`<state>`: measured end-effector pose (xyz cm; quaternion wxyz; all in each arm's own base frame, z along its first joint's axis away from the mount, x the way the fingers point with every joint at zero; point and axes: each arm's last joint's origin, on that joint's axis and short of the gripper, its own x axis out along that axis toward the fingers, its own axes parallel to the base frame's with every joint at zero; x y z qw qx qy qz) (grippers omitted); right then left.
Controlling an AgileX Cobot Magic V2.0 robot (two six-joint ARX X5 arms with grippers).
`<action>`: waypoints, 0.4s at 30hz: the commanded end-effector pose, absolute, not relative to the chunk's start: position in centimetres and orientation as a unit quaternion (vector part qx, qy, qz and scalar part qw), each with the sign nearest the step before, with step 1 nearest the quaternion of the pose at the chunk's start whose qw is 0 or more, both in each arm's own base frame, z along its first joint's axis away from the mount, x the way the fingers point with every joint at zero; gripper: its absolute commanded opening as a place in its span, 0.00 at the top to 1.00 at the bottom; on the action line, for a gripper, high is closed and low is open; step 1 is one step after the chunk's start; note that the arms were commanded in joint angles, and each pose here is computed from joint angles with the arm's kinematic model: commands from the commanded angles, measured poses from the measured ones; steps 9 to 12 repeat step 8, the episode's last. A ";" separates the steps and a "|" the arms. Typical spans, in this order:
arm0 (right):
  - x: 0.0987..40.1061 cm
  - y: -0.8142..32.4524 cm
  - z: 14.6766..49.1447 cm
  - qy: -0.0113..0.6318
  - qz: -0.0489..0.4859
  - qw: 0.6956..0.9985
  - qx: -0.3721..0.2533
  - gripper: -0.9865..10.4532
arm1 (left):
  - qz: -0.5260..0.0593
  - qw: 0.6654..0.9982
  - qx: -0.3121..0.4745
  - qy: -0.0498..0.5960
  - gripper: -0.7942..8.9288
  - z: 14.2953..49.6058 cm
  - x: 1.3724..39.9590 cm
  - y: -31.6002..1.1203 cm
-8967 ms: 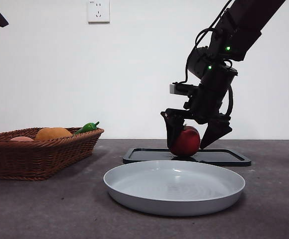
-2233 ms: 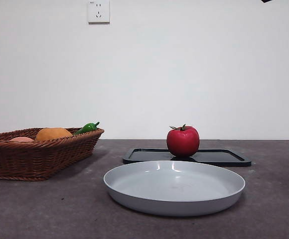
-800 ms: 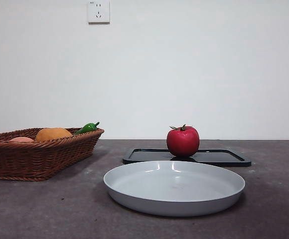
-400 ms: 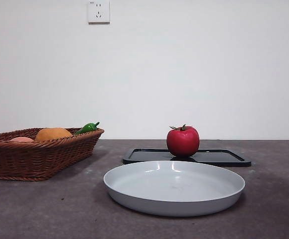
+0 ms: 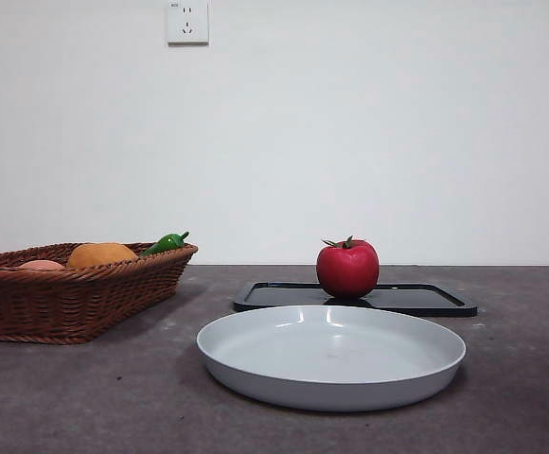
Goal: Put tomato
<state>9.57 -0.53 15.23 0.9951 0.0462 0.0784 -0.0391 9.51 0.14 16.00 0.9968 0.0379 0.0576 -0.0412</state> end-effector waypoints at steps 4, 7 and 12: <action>9.6 -0.5 15.2 0.073 -0.042 0.995 0.055 0.91 | -0.041 0.997 0.035 0.062 0.91 15.4 9.6 0.1; 9.6 -0.5 15.2 0.072 -0.041 0.995 0.055 0.91 | -0.041 0.997 0.035 0.062 0.91 15.4 9.6 0.1; 9.6 -0.5 15.2 0.072 -0.041 0.995 0.055 0.91 | -0.041 0.997 0.035 0.062 0.91 15.4 9.6 0.1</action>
